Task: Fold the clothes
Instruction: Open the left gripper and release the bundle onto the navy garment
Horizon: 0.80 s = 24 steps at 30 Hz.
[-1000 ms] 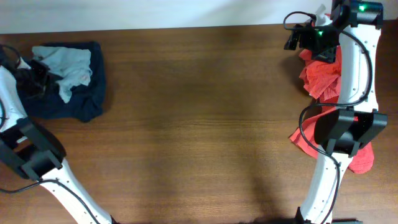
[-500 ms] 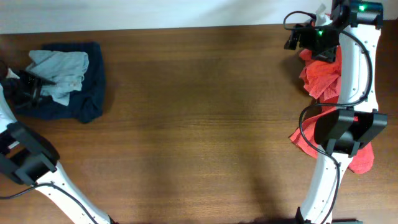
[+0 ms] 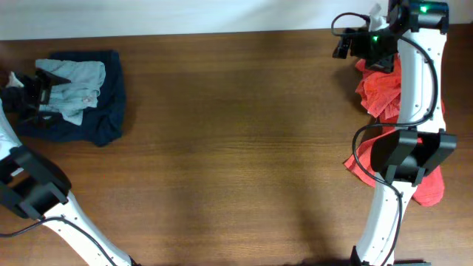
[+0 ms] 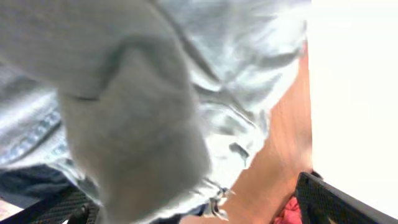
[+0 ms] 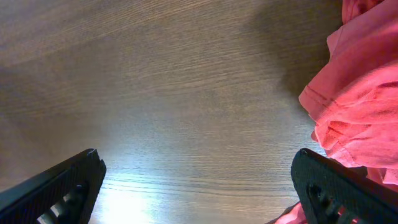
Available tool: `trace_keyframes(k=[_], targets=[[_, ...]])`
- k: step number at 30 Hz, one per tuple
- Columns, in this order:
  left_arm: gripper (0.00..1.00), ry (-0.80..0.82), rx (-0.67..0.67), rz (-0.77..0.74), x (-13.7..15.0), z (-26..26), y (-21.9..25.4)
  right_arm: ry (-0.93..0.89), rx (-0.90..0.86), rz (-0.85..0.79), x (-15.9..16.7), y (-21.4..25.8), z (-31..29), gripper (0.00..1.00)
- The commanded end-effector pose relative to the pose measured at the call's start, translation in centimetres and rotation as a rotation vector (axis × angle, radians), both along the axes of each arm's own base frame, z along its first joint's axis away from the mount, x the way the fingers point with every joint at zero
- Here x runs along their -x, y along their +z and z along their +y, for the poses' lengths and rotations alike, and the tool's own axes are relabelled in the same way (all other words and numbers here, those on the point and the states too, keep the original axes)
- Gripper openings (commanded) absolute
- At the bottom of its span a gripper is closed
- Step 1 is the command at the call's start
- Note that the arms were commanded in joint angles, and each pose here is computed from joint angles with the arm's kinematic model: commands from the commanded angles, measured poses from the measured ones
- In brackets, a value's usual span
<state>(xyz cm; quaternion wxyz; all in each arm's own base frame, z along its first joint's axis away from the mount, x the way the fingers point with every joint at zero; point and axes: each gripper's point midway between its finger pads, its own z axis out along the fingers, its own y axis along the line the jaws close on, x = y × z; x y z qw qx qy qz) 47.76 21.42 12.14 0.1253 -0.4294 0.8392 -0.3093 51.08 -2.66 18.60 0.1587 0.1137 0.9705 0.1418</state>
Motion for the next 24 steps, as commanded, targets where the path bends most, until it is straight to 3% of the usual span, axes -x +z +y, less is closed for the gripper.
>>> trace_keyframes(k=[1, 6, 14, 19, 24], targets=[[0.99, -0.05, -0.076, -0.049, 0.4, -0.7, 3.6, 0.014, -0.008, -0.02, 0.0, 0.8, 0.5, 0.98], [0.99, -0.196, -0.242, 0.096, 2.2, -2.2, 1.4, 0.014, -0.008, -0.017, 0.0, 0.7, 0.5, 0.99], [0.95, -0.447, -0.422, 0.066, 0.0, -6.6, 1.1, 0.016, -0.009, -0.016, 0.1, 0.7, 0.6, 0.98], [0.94, -0.489, -0.487, -0.004, -1.4, -9.2, 3.6, 0.041, 0.003, -0.04, 0.2, 1.7, 0.8, 0.98], [0.95, -0.472, -0.594, -0.073, -1.2, -9.4, 8.5, 0.062, 0.028, -0.145, 0.4, 6.0, 0.9, 0.98]])
